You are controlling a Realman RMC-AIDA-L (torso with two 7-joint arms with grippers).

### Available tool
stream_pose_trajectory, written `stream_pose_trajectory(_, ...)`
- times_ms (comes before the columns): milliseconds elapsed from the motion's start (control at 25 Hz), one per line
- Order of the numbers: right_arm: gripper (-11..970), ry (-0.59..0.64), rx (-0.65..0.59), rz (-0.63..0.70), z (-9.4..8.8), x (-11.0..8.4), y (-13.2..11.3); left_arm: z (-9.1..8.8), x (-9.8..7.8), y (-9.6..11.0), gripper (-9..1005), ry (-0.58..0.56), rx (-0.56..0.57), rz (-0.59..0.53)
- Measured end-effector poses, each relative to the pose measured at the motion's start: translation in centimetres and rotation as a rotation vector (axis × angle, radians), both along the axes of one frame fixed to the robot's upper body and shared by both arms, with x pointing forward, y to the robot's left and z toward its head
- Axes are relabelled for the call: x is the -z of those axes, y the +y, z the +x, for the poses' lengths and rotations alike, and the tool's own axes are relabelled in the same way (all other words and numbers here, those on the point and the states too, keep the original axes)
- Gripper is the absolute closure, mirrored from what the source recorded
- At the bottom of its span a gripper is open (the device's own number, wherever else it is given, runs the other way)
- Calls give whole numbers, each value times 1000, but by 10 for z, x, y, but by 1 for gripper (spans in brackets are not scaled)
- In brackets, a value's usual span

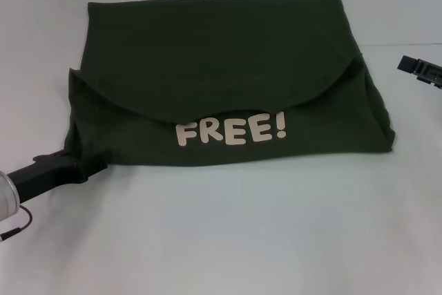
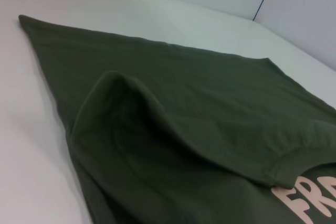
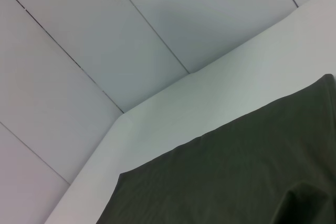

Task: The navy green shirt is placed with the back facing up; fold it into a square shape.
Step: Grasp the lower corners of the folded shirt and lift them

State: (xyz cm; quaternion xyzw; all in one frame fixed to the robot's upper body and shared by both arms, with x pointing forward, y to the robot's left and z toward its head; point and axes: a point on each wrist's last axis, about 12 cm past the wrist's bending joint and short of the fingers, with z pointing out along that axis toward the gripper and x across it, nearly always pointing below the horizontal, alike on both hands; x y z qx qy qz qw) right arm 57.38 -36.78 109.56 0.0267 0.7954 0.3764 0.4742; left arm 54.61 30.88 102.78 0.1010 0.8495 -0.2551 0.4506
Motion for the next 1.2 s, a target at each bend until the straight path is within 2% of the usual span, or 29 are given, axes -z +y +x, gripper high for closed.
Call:
stream_pose_trajectory(400, 91, 0, 1, 1, -1, 0, 0, 1, -2, 3, 516, -3, 3, 8)
stream_pose_trajectory(600, 91, 23, -5, -22, -1, 2, -3, 2, -3, 5, 697, -5, -7, 10)
stream_pose_trajectory(800, 92, 124, -12, -74, 2, 4, -8, 2, -3, 6, 948, -7, -9, 8)
stream_pose_trajectory(1200, 94, 257, -86, -211, 18, 9, 12, 3, -6, 9, 971, -10, -2, 7)
